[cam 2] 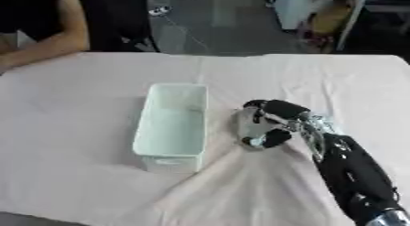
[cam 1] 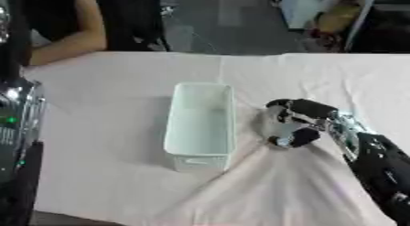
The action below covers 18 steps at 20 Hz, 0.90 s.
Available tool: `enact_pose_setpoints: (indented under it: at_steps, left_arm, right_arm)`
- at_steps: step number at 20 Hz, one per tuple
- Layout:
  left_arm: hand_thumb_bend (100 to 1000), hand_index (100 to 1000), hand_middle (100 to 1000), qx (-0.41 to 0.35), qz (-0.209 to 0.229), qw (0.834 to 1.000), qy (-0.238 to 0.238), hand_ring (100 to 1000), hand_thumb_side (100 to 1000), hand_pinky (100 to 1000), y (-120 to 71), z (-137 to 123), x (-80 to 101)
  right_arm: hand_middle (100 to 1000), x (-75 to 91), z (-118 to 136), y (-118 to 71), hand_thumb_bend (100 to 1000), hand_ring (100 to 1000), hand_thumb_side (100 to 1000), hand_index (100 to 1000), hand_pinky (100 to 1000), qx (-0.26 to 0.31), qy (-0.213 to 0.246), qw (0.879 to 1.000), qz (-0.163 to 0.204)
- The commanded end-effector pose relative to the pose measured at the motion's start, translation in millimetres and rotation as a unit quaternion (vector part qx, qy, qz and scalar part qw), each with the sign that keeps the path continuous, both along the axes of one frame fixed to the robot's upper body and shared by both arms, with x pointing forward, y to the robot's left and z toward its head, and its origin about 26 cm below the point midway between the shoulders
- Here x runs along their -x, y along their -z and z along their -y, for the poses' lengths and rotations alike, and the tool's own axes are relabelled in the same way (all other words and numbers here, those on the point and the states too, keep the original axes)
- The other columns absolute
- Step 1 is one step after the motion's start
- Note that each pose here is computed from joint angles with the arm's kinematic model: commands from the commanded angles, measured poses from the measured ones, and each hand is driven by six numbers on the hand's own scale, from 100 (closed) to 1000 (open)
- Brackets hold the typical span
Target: Pick up objects on the table and place them in the box.
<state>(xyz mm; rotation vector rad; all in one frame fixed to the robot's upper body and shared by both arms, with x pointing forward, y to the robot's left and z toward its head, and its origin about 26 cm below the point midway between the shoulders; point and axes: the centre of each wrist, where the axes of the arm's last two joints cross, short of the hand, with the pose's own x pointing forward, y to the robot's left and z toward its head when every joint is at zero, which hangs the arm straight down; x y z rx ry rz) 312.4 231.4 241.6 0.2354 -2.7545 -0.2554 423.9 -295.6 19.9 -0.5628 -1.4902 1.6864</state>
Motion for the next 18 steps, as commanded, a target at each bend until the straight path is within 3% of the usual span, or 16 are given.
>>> enact_pose_setpoints:
  at_steps: [1, 8, 9, 10, 12, 15, 18]
  left_arm:
    - [100, 770, 670, -0.002, 0.017, 1.0, 0.001, 594, 774, 528, -8.3, 1, 2.2]
    - [100, 769, 670, -0.004, 0.015, 1.0, -0.004, 594, 774, 528, -7.8, -1, 2.4]
    - [100, 769, 670, -0.004, 0.015, 1.0, -0.004, 594, 773, 528, -7.7, -1, 2.4]
    - [100, 770, 670, -0.004, 0.015, 1.0, -0.005, 594, 773, 528, -7.6, -1, 2.4]
    - [100, 770, 670, -0.004, 0.014, 1.0, -0.005, 594, 773, 528, -7.3, -2, 2.5]
    - [100, 770, 670, -0.004, 0.014, 1.0, -0.005, 594, 772, 529, -7.1, -1, 2.5]
    - [100, 770, 670, -0.003, 0.015, 1.0, -0.004, 594, 771, 529, -7.3, -1, 2.4]
  right_arm:
    - [278, 1.6, 13, -23.9, 105, 142, 291, 344, 100, -0.019, -0.004, 0.998, 0.06]
    - [273, 11.3, 15, -119.9, 124, 137, 163, 329, 100, -0.065, -0.014, 0.981, 0.18]
    - [275, 13.7, 15, -134.4, 100, 137, 221, 329, 100, -0.072, -0.013, 0.978, 0.194]
    - [273, 16.0, 14, -149.9, 138, 138, 143, 330, 100, -0.08, -0.011, 0.974, 0.212]
    - [274, 20.7, 11, -175.2, 136, 132, 135, 330, 100, -0.098, -0.004, 0.965, 0.242]
    - [276, 23.6, 6, -195.7, 115, 132, 144, 329, 100, -0.116, 0.005, 0.958, 0.263]
    - [279, 20.7, 3, -194.8, 100, 133, 151, 330, 100, -0.124, 0.01, 0.959, 0.253]
